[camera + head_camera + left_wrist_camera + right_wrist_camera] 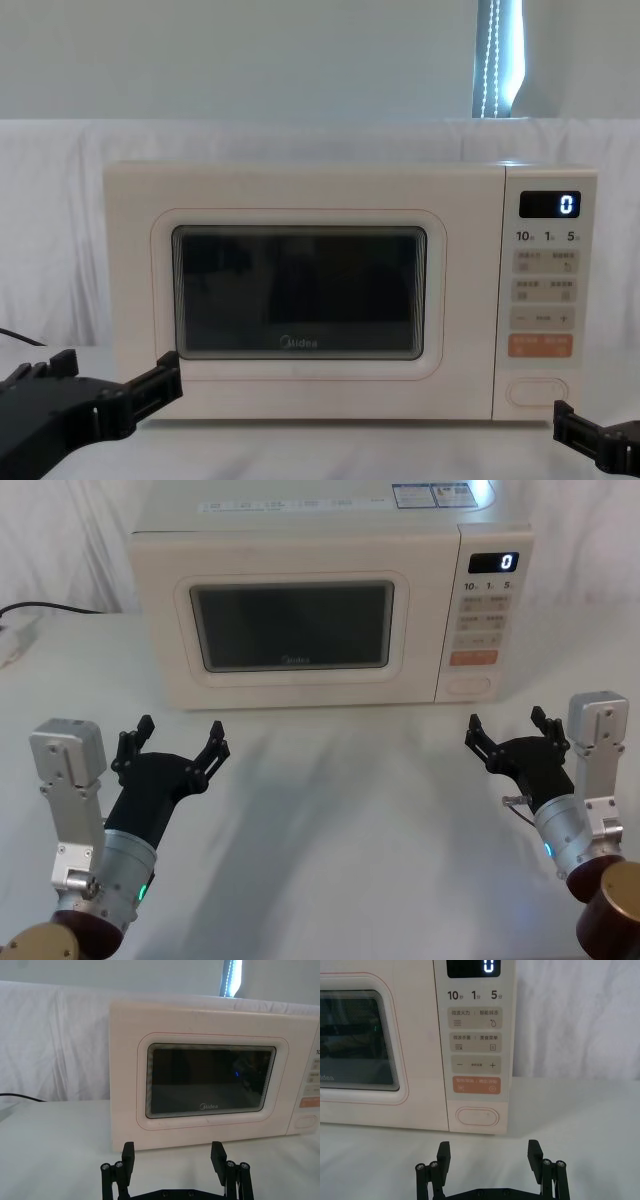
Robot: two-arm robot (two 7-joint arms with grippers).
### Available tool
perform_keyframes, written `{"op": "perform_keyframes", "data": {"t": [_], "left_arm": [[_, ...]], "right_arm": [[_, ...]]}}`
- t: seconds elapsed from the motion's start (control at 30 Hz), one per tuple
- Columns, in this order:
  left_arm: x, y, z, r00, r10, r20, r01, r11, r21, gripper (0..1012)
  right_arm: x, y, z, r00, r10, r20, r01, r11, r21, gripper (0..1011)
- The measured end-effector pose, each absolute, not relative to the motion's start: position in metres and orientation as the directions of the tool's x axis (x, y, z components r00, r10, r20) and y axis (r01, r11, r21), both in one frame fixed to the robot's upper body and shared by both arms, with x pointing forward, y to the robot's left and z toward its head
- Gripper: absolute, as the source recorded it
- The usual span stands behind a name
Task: Press the button to open the microwave door with one hand; close the microwave door with the other hand.
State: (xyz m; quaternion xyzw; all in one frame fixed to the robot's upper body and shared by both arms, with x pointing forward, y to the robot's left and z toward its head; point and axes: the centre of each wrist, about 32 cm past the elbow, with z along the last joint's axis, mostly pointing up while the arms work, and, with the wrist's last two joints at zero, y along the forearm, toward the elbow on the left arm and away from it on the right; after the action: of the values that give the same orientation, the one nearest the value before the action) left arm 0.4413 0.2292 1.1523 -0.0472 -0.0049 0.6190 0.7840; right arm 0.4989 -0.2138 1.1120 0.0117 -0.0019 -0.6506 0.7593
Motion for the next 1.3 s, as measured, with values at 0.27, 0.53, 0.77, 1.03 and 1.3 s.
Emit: {"op": "perform_keyframes", "data": {"t": [0.27,0.53,0.77,1.03,1.3], "left_arm": [[0.4413,0.2292,1.1523,0.234,0.971,-0.051,-0.970,0.229,-0.080,1001],[0.4413,0.2291,1.1523,0.234,0.971,-0.051,-0.970,0.229,-0.080,1001],[0.4413,0.2292,1.1523,0.234,0.971,-0.051,-0.970,0.229,-0.080,1001],[0.4413,0.2292,1.1523,0.234,0.971,-0.051,-0.970,0.229,-0.080,1001],[0.4413,0.2292,1.1523,0.234,0.971,-0.051,-0.970,0.229,-0.080,1001]], "right_arm": [[0.4989,-0.2138,1.1120,0.153,-0.988,-0.012,0.988,0.153,0.020,1002],[0.4989,-0.2138,1.1120,0.153,-0.988,-0.012,0.988,0.153,0.020,1002],[0.4989,-0.2138,1.1120,0.153,-0.988,-0.012,0.988,0.153,0.020,1002],[0.4989,-0.2138,1.1120,0.153,-0.988,-0.012,0.988,0.153,0.020,1002],[0.4989,-0.2138,1.1120,0.153,-0.988,-0.012,0.988,0.153,0.020,1002]]}}
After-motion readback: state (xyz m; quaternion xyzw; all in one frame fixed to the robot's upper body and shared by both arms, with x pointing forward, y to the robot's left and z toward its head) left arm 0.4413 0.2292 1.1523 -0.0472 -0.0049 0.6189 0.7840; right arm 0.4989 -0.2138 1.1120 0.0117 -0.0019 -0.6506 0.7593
